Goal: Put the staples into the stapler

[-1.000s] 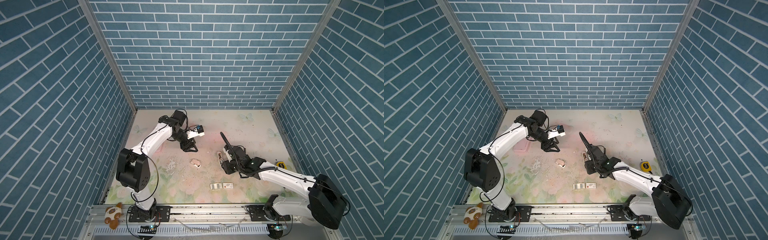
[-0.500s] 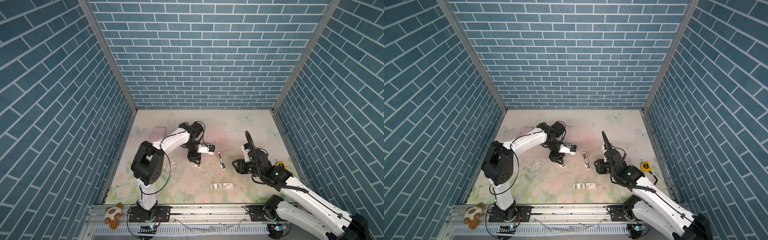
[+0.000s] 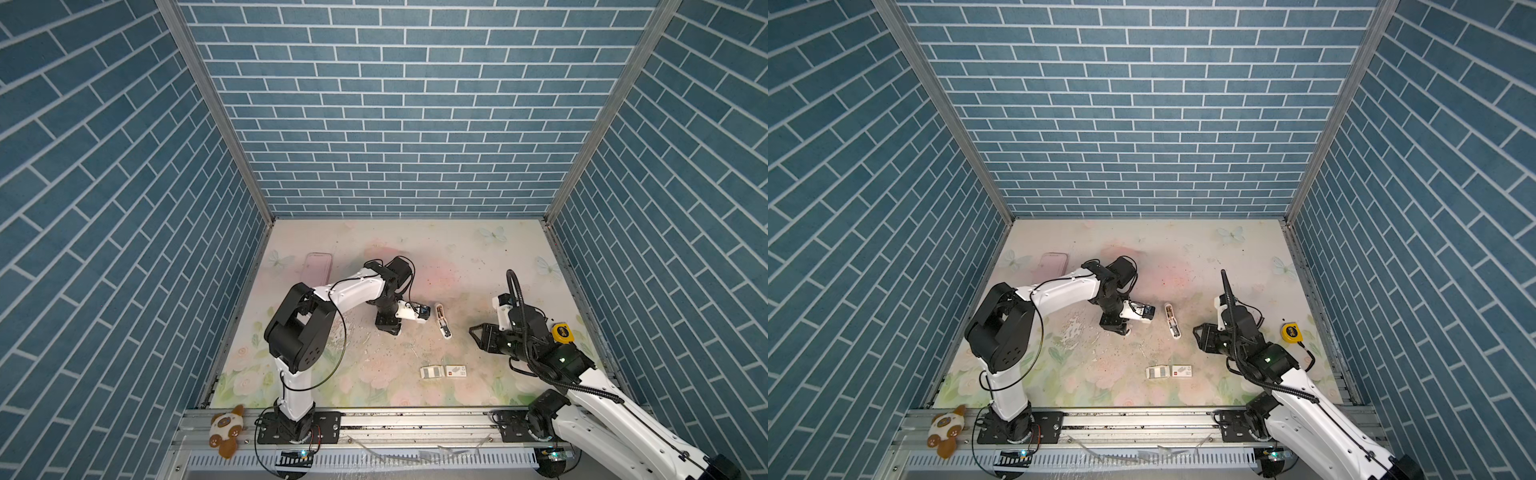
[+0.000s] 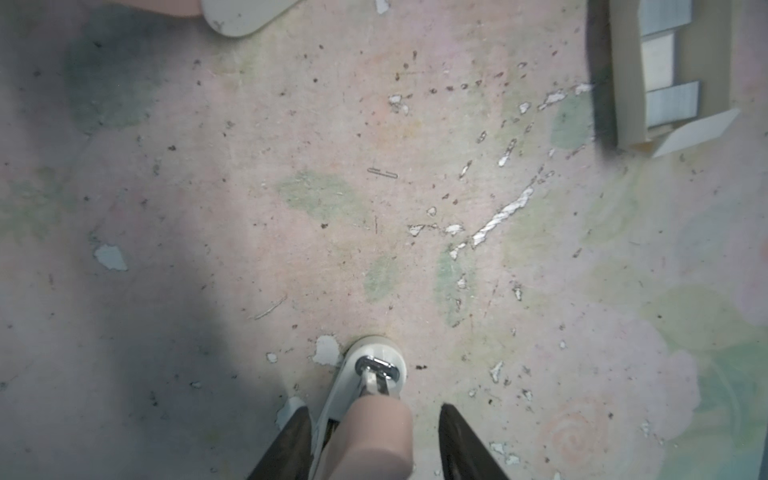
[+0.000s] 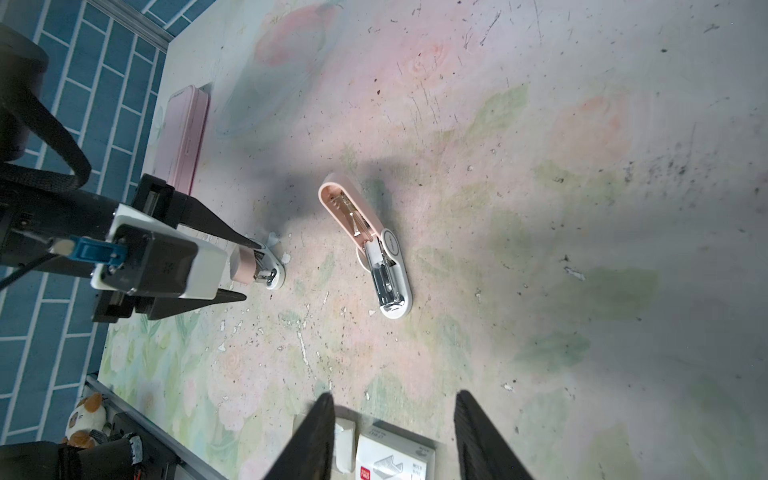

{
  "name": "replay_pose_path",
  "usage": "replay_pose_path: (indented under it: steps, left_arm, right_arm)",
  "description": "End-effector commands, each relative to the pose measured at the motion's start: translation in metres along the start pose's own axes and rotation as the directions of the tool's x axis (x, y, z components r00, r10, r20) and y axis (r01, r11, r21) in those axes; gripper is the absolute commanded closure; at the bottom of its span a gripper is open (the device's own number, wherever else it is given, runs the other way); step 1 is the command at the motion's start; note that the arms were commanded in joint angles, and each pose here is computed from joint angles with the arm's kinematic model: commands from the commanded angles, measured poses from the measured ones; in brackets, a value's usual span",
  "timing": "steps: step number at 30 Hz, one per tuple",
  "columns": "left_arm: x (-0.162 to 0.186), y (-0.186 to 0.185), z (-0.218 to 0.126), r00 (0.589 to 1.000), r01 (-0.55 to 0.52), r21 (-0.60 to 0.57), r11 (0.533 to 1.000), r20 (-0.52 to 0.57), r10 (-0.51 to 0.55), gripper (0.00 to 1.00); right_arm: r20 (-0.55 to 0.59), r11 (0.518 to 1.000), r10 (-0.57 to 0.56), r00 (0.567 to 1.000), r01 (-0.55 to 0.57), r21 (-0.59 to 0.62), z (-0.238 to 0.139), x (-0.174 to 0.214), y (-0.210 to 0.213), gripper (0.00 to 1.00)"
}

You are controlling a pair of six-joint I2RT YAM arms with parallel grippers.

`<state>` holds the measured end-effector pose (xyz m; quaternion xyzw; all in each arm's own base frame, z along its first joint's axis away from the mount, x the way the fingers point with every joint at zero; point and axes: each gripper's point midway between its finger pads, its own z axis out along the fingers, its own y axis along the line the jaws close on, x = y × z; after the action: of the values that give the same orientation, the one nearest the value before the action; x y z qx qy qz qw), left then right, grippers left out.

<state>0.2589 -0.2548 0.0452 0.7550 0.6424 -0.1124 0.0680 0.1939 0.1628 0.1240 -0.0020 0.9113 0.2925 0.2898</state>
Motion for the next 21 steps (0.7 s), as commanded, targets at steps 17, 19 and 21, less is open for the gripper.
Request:
replay_pose_path:
  steps: [17,19,21]
  left_arm:
    - [0.000,-0.010,-0.008,1.000,-0.026,-0.017,1.000,0.015,0.026,0.65]
    - [0.000,-0.010,-0.007,1.000,-0.025,-0.017,1.000,0.013,0.025,0.63]
    - [0.000,-0.010,-0.007,1.000,-0.025,-0.021,0.999,0.016,0.026,0.61]
  right_arm:
    - [0.011,0.999,0.032,0.999,-0.032,-0.015,0.007,-0.002,-0.001,0.53]
    - [0.008,0.999,0.033,0.999,-0.033,-0.012,0.007,-0.001,-0.002,0.53]
    - [0.006,0.999,0.033,0.999,-0.033,-0.013,0.008,-0.001,-0.002,0.53]
